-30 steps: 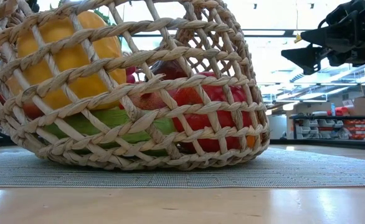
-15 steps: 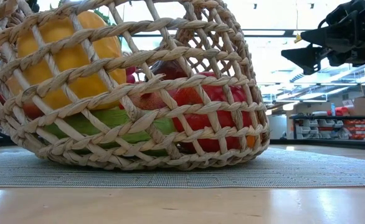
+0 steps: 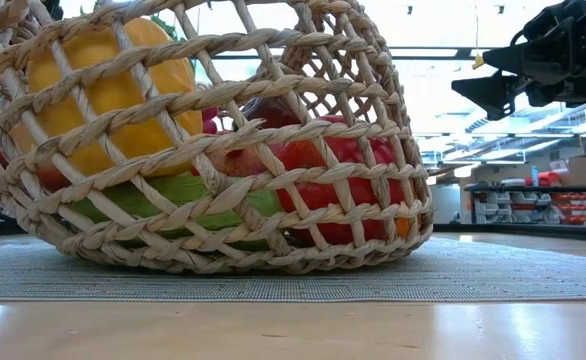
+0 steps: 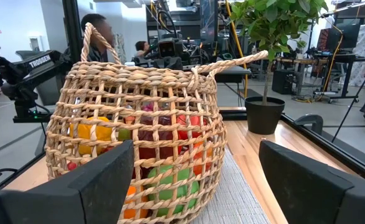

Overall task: Build produce basket
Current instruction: Return to Home Position

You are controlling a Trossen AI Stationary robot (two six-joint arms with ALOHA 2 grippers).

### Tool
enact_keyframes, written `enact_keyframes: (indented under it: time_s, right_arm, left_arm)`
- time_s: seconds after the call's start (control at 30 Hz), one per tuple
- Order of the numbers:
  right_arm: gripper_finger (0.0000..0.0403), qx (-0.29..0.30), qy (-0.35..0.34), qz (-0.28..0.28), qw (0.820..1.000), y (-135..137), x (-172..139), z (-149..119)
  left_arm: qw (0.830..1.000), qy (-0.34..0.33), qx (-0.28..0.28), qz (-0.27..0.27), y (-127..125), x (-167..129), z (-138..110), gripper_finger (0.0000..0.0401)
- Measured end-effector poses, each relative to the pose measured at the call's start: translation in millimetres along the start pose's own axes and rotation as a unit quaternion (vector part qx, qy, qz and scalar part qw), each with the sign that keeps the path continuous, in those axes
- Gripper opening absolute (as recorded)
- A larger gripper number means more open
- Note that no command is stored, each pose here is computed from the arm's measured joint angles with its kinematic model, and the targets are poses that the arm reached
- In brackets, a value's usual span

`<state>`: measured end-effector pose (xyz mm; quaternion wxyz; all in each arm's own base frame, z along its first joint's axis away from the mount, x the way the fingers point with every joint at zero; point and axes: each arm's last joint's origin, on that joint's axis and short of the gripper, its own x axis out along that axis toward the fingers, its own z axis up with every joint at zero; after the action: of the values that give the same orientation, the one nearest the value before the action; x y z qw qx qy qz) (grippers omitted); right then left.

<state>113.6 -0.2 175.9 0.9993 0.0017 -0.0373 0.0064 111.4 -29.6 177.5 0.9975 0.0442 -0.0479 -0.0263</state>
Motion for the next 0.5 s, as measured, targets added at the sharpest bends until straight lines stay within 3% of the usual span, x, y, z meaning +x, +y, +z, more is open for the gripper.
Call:
enact_keyframes:
  time_s: [0.5]
  right_arm:
    - [0.0348,0.0,0.0,0.0,1.0,0.0,0.0,0.1]
  left_arm:
    - [1.0,0.0,0.0,0.0,0.0,0.0,0.1,0.0029]
